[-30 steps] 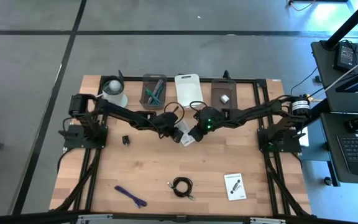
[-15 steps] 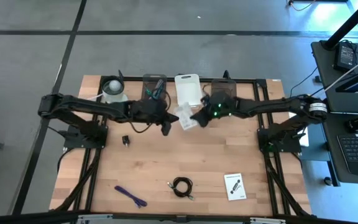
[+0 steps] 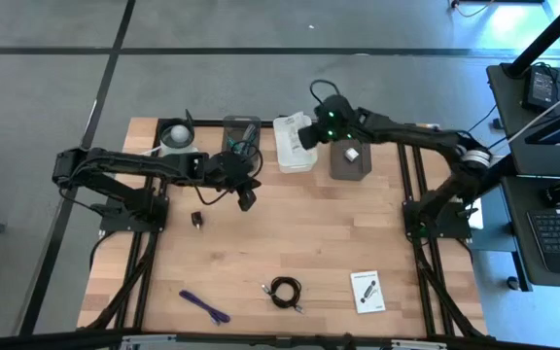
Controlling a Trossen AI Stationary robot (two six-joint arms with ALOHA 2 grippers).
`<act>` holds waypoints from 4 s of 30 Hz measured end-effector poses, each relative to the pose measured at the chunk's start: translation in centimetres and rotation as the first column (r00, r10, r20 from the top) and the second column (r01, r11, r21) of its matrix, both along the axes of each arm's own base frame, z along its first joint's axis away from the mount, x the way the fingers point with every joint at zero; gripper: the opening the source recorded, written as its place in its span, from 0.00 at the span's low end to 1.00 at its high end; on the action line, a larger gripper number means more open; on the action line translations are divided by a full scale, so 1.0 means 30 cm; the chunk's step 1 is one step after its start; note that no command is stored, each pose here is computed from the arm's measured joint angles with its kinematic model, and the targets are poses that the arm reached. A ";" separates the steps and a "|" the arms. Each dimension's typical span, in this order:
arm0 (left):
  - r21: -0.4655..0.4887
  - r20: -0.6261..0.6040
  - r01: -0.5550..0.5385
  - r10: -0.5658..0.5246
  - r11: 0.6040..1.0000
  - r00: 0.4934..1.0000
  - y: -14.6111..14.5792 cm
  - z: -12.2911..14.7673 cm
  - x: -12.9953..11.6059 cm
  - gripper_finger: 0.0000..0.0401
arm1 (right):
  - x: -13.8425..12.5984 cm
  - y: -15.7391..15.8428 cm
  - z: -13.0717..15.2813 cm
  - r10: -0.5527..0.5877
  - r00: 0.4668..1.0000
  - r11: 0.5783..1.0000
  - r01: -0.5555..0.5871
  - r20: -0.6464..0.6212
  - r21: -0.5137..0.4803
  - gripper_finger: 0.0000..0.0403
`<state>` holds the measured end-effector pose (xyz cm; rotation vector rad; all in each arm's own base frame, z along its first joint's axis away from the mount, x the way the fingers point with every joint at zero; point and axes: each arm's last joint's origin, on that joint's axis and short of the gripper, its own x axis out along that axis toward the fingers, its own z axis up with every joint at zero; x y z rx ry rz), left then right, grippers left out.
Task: Pick and place items into bin
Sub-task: Put the top white card reader box into the white bin, then put the black charger adapter into the right black bin
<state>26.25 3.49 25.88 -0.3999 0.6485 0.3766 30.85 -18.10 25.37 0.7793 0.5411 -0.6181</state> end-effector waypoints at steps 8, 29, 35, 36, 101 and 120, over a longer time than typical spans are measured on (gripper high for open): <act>0.033 -0.037 0.059 -0.057 0.998 0.998 0.078 0.045 -0.089 0.01 | 0.085 -0.083 -0.098 -0.040 0.999 0.993 0.043 -0.023 0.112 0.11; 0.056 -0.008 0.143 -0.143 0.988 0.990 0.179 0.109 -0.235 0.01 | 0.091 -0.095 -0.159 -0.096 0.991 0.967 0.116 -0.098 0.227 0.33; 0.040 -0.039 0.151 -0.150 0.988 0.988 0.175 0.100 -0.242 0.01 | 0.077 -0.111 -0.152 -0.111 0.989 0.965 0.131 -0.097 0.225 0.47; 0.038 -0.041 0.152 -0.150 0.988 0.988 0.174 0.100 -0.242 0.01 | 0.069 -0.118 -0.142 -0.117 0.989 0.966 0.135 -0.091 0.220 0.49; -0.176 -0.462 -0.792 0.661 0.584 0.591 -0.060 -0.088 -0.189 0.39 | -0.442 0.727 -0.084 0.268 0.934 0.962 -0.273 -0.235 0.012 0.28; -0.136 -0.525 -0.846 0.686 0.516 0.503 -0.063 -0.093 -0.219 0.40 | -0.441 0.728 -0.084 0.250 0.942 0.968 -0.251 -0.225 0.028 0.28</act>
